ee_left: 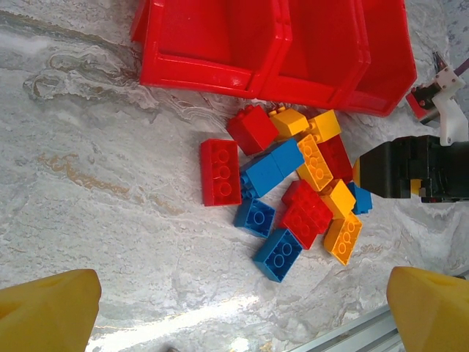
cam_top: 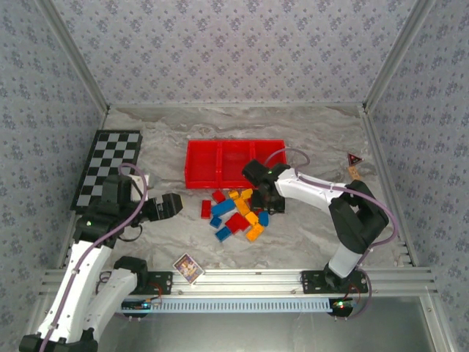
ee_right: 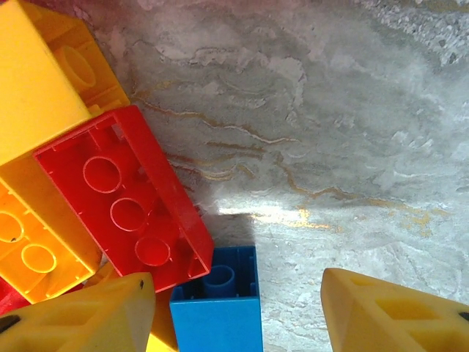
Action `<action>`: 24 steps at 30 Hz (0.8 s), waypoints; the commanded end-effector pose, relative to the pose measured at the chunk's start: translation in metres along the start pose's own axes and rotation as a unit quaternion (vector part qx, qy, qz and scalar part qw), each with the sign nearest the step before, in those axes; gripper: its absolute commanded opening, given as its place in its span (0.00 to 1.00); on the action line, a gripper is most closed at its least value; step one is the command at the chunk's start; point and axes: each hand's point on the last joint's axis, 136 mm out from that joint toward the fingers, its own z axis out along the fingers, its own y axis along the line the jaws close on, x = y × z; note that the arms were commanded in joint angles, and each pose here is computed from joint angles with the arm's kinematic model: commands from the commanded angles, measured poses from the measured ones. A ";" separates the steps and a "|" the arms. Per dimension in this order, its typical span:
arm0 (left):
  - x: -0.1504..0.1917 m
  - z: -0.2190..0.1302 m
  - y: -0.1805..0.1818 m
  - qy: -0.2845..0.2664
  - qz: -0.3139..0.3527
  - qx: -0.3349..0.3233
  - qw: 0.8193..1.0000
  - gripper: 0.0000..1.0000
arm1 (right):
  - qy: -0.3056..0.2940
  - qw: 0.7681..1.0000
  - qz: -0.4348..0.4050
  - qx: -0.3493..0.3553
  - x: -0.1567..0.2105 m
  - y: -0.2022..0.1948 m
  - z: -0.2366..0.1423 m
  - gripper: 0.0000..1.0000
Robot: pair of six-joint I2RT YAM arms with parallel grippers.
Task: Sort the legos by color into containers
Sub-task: Pick up the lego from the bottom-center of the table.
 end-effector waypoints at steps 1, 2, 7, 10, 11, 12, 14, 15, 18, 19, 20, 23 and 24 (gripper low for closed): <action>-0.004 -0.002 -0.002 -0.010 0.005 0.003 1.000 1.00 | 0.000 1.000 0.012 0.025 0.005 -0.011 0.002 0.62; -0.003 -0.002 -0.002 -0.010 0.005 0.003 1.000 1.00 | -0.002 1.000 0.014 0.023 0.005 -0.010 0.003 0.62; -0.003 -0.001 -0.002 -0.009 0.005 0.003 1.000 1.00 | -0.004 1.000 0.018 0.009 0.005 -0.006 0.007 0.62; -0.003 -0.001 -0.002 -0.009 0.005 0.004 1.000 1.00 | 0.000 1.000 0.020 0.013 0.007 -0.008 0.009 0.61; -0.003 -0.001 -0.002 -0.009 0.005 0.004 1.000 1.00 | 0.000 1.000 0.020 0.014 0.007 -0.008 0.010 0.61; -0.003 -0.001 -0.002 -0.009 0.005 0.003 1.000 1.00 | 0.001 1.000 0.020 0.015 0.008 -0.009 0.011 0.61; -0.003 -0.001 -0.003 -0.010 0.006 0.004 1.000 1.00 | 0.003 1.000 0.021 0.016 0.010 -0.010 0.013 0.61; -0.003 -0.001 -0.003 -0.010 0.006 0.004 1.000 1.00 | 0.003 1.000 0.024 0.018 0.012 -0.013 0.014 0.60; -0.003 -0.001 -0.003 -0.009 0.006 0.005 1.000 1.00 | 0.005 0.999 0.027 0.023 0.017 -0.019 0.015 0.57; -0.002 -0.001 -0.003 -0.008 0.006 0.005 1.000 1.00 | 0.005 0.999 0.029 0.025 0.019 -0.021 0.015 0.56; -0.002 -0.001 -0.004 -0.009 0.007 0.006 1.000 1.00 | 0.006 0.999 0.031 0.028 0.021 -0.024 0.015 0.56; -0.002 -0.001 -0.004 -0.009 0.007 0.006 1.000 1.00 | 0.004 0.999 0.036 0.032 0.024 -0.029 0.015 0.53; -0.002 -0.001 -0.003 -0.009 0.007 0.006 1.000 1.00 | 0.004 0.999 0.036 0.031 0.024 -0.029 0.015 0.51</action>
